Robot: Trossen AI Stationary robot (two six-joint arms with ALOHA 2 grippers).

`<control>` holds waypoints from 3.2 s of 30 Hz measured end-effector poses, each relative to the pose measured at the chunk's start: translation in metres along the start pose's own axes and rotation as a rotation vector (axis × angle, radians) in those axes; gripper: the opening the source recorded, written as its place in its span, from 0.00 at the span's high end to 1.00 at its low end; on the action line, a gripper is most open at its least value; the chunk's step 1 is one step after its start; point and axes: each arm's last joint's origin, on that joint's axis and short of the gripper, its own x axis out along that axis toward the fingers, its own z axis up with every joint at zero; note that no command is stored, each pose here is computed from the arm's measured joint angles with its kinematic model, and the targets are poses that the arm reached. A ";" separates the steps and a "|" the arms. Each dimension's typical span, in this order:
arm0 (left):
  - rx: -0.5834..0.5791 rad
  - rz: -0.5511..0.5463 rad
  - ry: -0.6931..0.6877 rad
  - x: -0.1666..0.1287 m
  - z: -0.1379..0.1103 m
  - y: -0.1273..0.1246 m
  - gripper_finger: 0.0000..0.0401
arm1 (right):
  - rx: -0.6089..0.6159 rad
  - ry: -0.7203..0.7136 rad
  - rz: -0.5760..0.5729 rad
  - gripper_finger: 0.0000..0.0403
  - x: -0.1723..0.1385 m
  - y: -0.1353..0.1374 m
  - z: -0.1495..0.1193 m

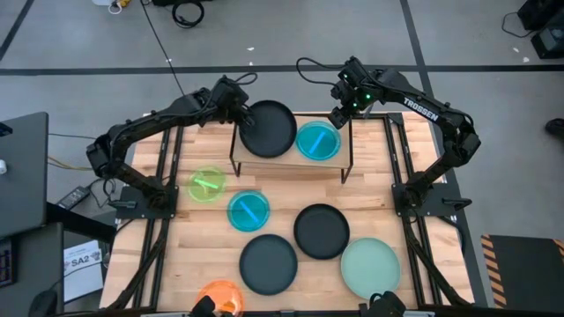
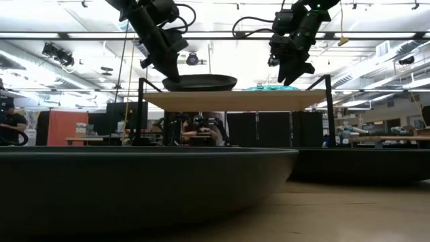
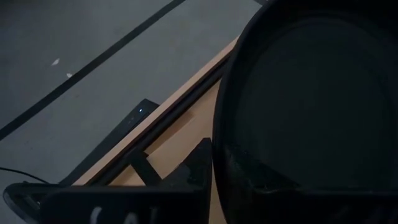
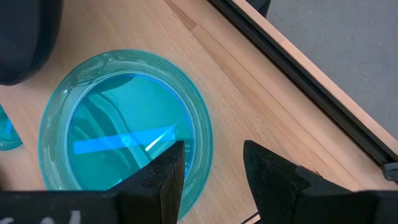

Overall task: Place and stack plates onto a shelf
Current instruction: Put the left black plate on the shelf, then stack the orange plate on top of the blue plate on the shelf

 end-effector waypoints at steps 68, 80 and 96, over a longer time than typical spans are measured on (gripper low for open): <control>0.249 -0.530 0.452 -0.165 -0.079 -0.182 0.67 | -0.001 0.000 0.000 0.58 0.000 0.000 0.000; 0.022 -0.429 0.673 -0.190 -0.160 -0.214 0.67 | -0.001 0.000 0.000 0.58 0.000 0.000 0.000; -0.219 -0.503 0.772 -0.176 -0.253 -0.238 0.67 | 0.000 0.001 0.000 0.58 0.000 0.000 0.000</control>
